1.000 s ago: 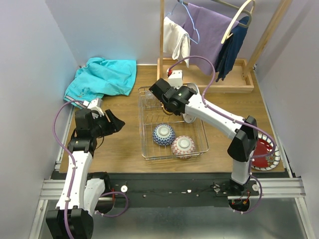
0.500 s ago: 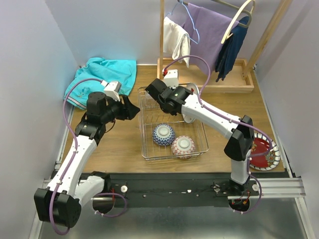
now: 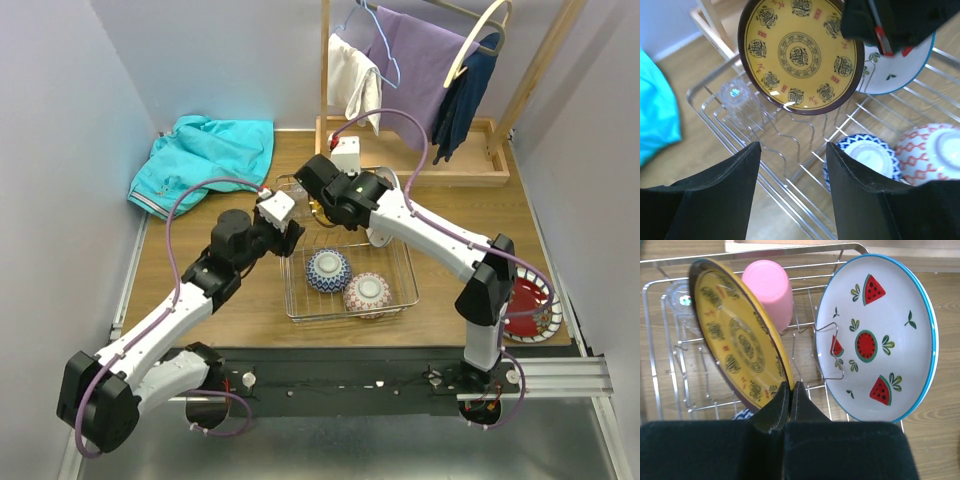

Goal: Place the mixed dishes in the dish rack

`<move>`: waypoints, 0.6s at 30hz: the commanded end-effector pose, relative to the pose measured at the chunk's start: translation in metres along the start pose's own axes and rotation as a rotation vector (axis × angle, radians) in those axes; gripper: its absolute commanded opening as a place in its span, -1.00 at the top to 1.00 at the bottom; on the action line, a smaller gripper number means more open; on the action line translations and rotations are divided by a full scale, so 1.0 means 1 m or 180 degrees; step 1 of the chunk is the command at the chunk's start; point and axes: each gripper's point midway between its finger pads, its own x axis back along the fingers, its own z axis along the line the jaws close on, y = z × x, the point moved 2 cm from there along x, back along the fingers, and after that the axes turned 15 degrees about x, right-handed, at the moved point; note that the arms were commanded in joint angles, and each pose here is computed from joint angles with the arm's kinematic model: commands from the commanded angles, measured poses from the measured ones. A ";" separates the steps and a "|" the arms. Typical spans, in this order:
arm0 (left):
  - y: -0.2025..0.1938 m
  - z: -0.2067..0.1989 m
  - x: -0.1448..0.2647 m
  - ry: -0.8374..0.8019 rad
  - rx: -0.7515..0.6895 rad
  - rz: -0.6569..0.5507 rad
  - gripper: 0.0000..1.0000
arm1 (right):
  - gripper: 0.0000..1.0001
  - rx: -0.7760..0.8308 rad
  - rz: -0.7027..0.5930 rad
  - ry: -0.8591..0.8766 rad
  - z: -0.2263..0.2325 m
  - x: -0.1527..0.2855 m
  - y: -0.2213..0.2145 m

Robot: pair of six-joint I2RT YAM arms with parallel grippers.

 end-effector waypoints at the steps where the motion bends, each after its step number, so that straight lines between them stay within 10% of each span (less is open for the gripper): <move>1: 0.032 -0.005 0.007 0.0083 -0.0974 -0.0587 -0.24 | 0.99 -0.0589 -0.0200 0.0237 -0.015 0.021 0.037; 18: 0.014 -0.051 -0.017 -0.0502 -0.1783 -0.0694 -0.21 | 0.99 -0.1197 0.0274 0.0788 -0.002 0.024 0.026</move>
